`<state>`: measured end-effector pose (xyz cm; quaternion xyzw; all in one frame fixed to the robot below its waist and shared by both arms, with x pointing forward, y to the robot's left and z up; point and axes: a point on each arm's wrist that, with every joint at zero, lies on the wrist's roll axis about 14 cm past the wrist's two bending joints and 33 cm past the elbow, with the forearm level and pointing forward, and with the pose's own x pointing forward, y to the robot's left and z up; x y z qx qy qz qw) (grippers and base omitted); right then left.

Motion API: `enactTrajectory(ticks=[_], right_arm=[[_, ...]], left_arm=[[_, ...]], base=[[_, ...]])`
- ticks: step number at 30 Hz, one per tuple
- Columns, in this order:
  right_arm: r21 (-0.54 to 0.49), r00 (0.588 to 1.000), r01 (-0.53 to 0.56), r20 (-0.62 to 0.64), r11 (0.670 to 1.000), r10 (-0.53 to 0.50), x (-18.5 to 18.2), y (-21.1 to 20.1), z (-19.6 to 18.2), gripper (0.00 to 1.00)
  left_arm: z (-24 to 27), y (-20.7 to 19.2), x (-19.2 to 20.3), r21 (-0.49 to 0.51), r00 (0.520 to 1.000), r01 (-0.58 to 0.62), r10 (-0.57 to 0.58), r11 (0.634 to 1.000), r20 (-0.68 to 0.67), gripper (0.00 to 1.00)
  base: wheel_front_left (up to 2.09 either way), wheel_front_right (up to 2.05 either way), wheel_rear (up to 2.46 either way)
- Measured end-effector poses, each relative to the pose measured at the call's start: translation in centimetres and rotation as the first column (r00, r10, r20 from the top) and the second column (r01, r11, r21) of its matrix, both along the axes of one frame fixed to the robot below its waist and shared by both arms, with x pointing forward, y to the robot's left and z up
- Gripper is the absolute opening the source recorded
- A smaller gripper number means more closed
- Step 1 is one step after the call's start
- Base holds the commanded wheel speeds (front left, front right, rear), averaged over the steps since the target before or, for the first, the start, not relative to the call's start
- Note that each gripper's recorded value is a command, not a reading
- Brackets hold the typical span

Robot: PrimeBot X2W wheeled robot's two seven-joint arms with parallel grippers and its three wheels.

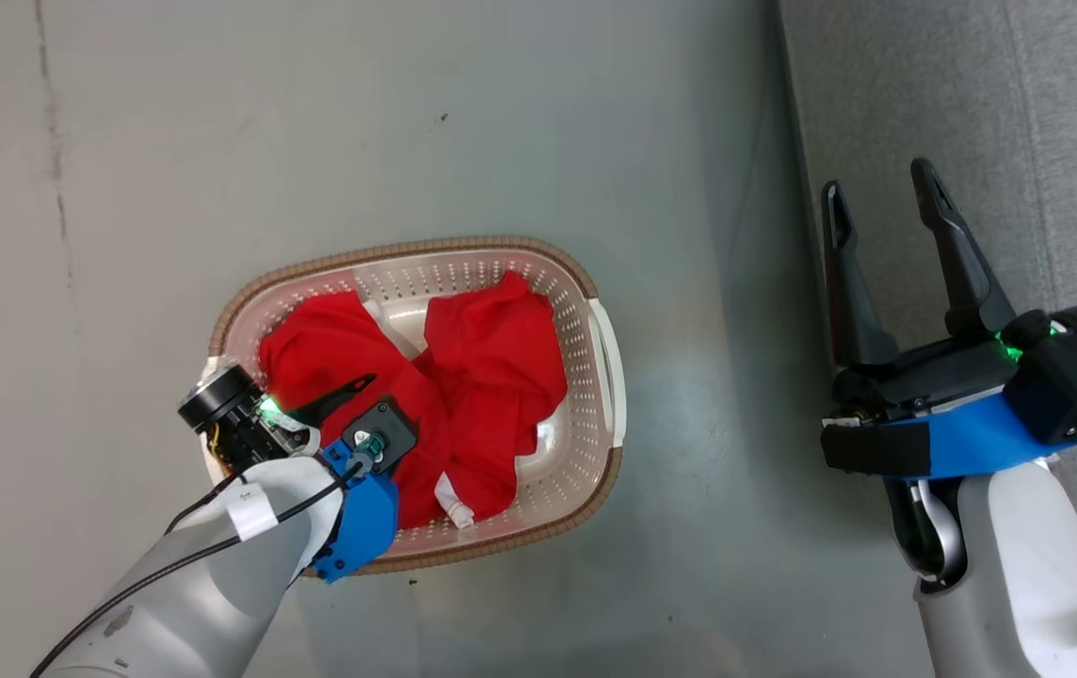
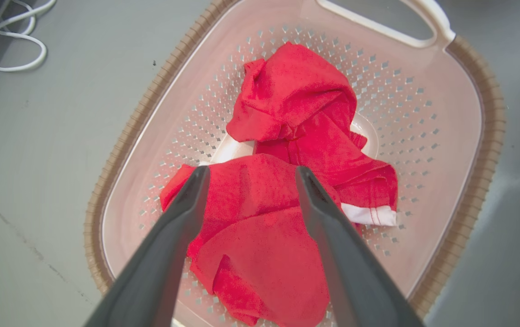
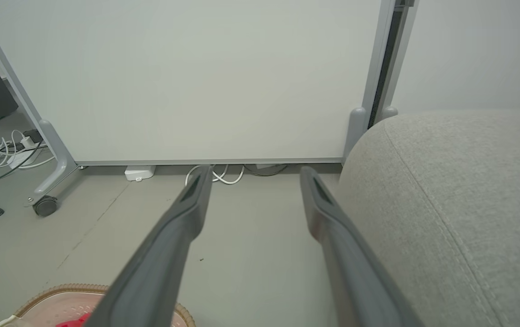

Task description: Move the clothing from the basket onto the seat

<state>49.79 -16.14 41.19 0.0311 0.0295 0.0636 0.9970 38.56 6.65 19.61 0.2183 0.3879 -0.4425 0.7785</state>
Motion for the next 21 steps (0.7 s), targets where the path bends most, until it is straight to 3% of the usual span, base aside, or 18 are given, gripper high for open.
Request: enactTrajectory(ticks=[7,21], right_arm=[[-0.008,1.0,0.001,-0.022,1.0,-0.001,0.9,-0.2,-1.8,1.0],[-0.028,0.997,0.014,-0.069,1.0,-0.016,2.1,-0.9,-5.6,1.0]], left_arm=[[-3.5,2.2,-1.8,0.139,0.991,0.08,-0.064,0.987,-0.114,1.0],[-7.9,3.2,-1.7,0.215,0.973,0.117,-0.069,0.97,-0.218,1.0]], base=[[0.0,0.0,0.0],[0.0,0.0,0.0]])
